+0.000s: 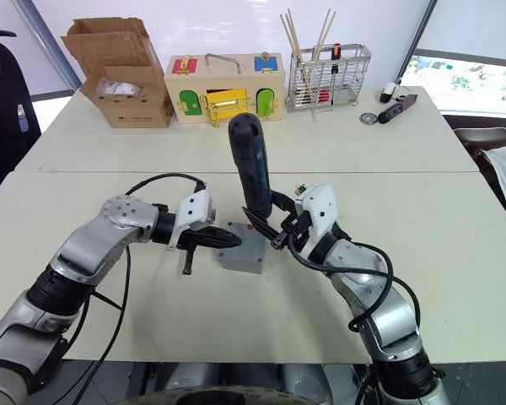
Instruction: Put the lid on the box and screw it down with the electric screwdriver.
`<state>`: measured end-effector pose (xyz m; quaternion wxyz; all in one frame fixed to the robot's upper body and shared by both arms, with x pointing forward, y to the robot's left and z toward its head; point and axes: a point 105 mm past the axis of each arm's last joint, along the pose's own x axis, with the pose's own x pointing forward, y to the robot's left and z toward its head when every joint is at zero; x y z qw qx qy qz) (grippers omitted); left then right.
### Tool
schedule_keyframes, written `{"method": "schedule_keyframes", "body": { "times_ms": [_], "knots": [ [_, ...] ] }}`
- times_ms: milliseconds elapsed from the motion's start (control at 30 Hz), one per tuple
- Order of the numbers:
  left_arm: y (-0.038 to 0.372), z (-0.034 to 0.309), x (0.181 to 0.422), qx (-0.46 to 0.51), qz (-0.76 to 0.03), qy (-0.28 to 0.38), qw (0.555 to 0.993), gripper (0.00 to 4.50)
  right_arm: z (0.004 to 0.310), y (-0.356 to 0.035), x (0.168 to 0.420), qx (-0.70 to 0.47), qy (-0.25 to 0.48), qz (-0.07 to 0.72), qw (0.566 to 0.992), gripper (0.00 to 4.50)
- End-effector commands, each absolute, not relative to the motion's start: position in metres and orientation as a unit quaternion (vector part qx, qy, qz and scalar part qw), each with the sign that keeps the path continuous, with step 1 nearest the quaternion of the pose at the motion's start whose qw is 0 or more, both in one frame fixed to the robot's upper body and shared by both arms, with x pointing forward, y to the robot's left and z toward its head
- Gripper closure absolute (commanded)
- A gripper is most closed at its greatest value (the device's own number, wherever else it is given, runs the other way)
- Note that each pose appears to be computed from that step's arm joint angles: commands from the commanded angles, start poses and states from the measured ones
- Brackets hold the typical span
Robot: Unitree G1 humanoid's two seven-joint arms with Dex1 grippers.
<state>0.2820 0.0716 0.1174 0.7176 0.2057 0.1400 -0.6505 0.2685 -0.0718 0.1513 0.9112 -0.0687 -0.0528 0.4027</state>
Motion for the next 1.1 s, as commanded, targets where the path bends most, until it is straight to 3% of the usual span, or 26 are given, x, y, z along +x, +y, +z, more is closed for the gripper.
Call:
{"method": "schedule_keyframes", "body": {
  "times_ms": [33,333,567,733,900,1100],
  "knots": [
    [0.075,0.108,0.282,0.207,-0.644,0.166,0.717,4.5,0.121,-0.078,0.272,-0.072,0.018,0.401,0.913,2.76],
    [0.076,0.107,0.279,0.186,-0.646,0.171,0.72,4.5,0.226,-0.096,0.272,-0.076,-0.092,0.454,0.883,2.76],
    [0.072,0.128,0.283,0.168,-0.648,0.141,0.729,4.5,0.272,-0.108,0.274,-0.026,-0.101,0.474,0.875,2.76],
    [0.071,0.151,0.29,0.157,-0.646,0.115,0.738,4.5,0.28,-0.117,0.286,0.016,-0.09,0.442,0.892,2.76],
    [0.061,0.175,0.288,0.142,-0.672,0.078,0.723,4.5,0.278,-0.153,0.295,0.02,0.026,0.395,0.918,2.76],
    [0.047,0.181,0.253,0.16,-0.733,0.064,0.657,4.5,0.251,-0.248,0.294,-0.022,0.226,0.211,0.951,2.76]
  ]
}}
